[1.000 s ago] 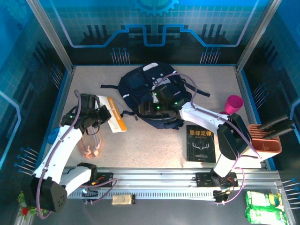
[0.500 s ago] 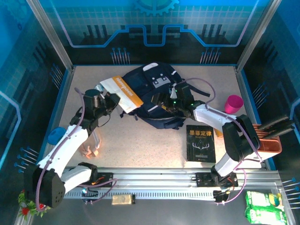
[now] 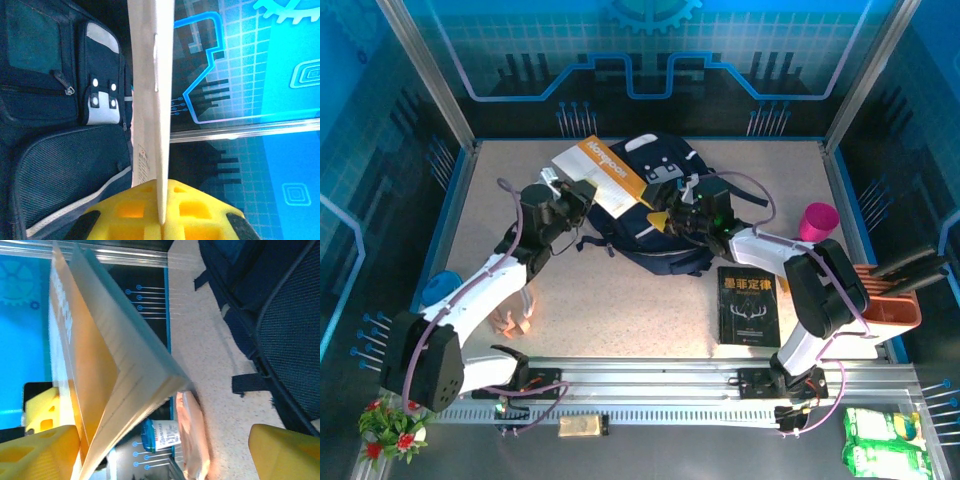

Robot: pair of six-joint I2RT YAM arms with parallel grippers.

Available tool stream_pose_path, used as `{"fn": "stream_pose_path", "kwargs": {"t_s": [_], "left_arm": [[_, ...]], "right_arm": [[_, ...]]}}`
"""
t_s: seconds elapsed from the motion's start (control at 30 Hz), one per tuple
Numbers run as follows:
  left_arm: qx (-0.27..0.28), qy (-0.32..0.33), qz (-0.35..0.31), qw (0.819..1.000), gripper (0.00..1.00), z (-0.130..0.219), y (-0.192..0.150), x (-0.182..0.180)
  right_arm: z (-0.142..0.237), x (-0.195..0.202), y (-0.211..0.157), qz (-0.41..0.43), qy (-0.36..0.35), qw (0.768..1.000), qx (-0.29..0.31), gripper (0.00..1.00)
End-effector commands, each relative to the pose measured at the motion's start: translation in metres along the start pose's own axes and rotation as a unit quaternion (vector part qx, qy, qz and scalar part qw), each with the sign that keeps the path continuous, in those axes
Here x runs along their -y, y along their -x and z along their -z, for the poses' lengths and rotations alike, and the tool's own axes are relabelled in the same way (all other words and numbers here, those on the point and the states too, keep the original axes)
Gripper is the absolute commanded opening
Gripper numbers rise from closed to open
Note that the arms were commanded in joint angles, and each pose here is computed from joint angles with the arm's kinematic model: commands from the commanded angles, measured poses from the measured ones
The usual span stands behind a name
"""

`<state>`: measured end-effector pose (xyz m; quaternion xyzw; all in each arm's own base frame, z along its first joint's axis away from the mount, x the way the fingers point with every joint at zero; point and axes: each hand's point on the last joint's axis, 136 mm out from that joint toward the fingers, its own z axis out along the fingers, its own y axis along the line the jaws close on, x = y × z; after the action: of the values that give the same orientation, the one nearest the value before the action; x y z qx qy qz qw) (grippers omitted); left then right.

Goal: Pack the student bag
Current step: Pass the book.

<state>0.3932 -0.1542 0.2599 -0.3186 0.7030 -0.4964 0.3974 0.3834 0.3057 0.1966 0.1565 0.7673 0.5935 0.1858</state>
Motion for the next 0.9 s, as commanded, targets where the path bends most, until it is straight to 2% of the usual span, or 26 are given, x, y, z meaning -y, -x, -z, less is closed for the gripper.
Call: {"fn": "stream_pose_path", "kwargs": {"t_s": [0.0,0.33,0.43,0.67,0.87], "left_arm": [[0.011,-0.028,0.012,0.999,0.0,-0.004,0.002,0.01],[0.01,-0.04,0.021,0.999,0.0,-0.008,0.0,0.012],[0.004,-0.043,0.027,0.999,0.0,-0.011,-0.003,0.012],[-0.005,-0.047,0.038,0.998,0.0,-0.016,-0.007,0.011],[-0.009,-0.045,0.038,0.998,0.04,-0.016,-0.009,0.008]], "right_arm": [[-0.003,-0.02,-0.006,-0.003,0.042,0.999,-0.001,0.88],[-0.009,-0.028,-0.013,-0.007,0.072,0.997,0.016,0.84],[-0.012,-0.033,-0.013,-0.007,0.077,0.997,0.014,0.8],[-0.018,-0.042,-0.01,-0.01,0.094,0.995,0.012,0.62],[-0.013,-0.047,-0.003,0.003,0.103,0.994,0.028,0.39]]}}
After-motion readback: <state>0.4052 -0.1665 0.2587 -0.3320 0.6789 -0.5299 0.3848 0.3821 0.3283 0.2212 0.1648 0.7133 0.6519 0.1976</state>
